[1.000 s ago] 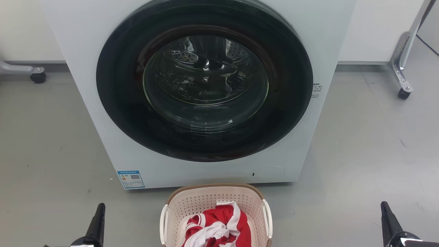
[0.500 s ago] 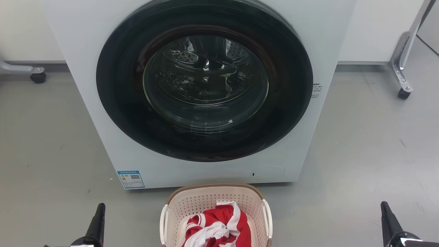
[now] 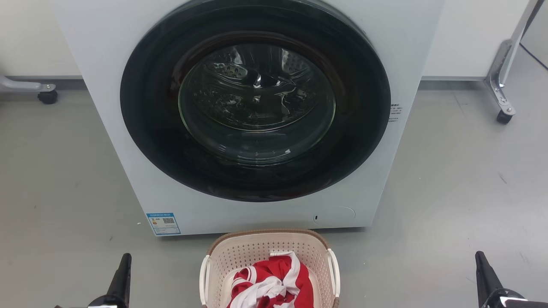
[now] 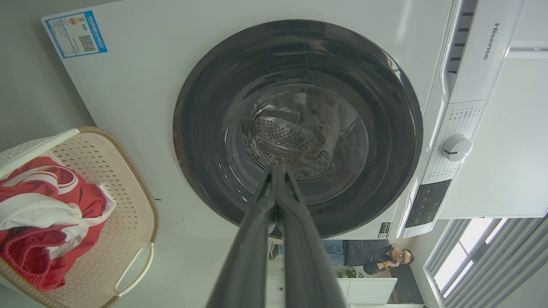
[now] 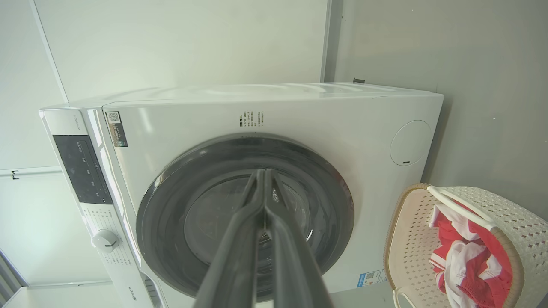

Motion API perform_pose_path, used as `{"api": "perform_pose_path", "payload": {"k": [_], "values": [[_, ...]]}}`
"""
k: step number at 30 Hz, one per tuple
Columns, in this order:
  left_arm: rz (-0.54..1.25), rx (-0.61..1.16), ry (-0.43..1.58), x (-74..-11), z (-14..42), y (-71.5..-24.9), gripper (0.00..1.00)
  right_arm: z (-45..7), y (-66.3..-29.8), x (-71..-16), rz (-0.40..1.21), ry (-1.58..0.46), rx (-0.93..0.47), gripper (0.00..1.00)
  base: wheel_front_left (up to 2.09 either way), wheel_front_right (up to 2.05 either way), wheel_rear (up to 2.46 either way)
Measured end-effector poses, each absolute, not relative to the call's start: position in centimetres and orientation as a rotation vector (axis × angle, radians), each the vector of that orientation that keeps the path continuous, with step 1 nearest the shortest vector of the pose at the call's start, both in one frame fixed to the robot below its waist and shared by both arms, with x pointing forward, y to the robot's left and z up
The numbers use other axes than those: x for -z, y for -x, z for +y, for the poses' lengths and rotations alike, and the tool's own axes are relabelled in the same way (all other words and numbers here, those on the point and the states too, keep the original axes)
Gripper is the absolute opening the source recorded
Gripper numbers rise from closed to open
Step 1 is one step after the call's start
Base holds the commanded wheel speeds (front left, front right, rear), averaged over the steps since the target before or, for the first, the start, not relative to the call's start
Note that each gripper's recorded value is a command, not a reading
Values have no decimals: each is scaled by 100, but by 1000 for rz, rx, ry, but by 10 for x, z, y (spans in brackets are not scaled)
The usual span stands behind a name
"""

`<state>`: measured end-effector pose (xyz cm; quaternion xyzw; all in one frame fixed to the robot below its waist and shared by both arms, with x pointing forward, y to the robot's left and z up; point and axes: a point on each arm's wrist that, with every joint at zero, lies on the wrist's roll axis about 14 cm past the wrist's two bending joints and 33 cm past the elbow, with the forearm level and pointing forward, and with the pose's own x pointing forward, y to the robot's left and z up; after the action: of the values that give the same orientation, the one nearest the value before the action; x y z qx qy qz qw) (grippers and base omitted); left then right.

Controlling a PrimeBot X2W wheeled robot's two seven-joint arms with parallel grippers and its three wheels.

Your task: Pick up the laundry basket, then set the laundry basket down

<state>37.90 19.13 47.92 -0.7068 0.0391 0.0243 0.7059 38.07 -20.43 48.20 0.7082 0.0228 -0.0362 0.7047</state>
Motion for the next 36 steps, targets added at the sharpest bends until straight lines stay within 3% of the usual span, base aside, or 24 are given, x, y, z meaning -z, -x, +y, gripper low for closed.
{"api": "perform_pose_path", "payload": {"k": [36], "values": [[87,-54,1571,-479,191,-379,0,-204,-381,-482,51,-1575,81,0,0,0,0]]}}
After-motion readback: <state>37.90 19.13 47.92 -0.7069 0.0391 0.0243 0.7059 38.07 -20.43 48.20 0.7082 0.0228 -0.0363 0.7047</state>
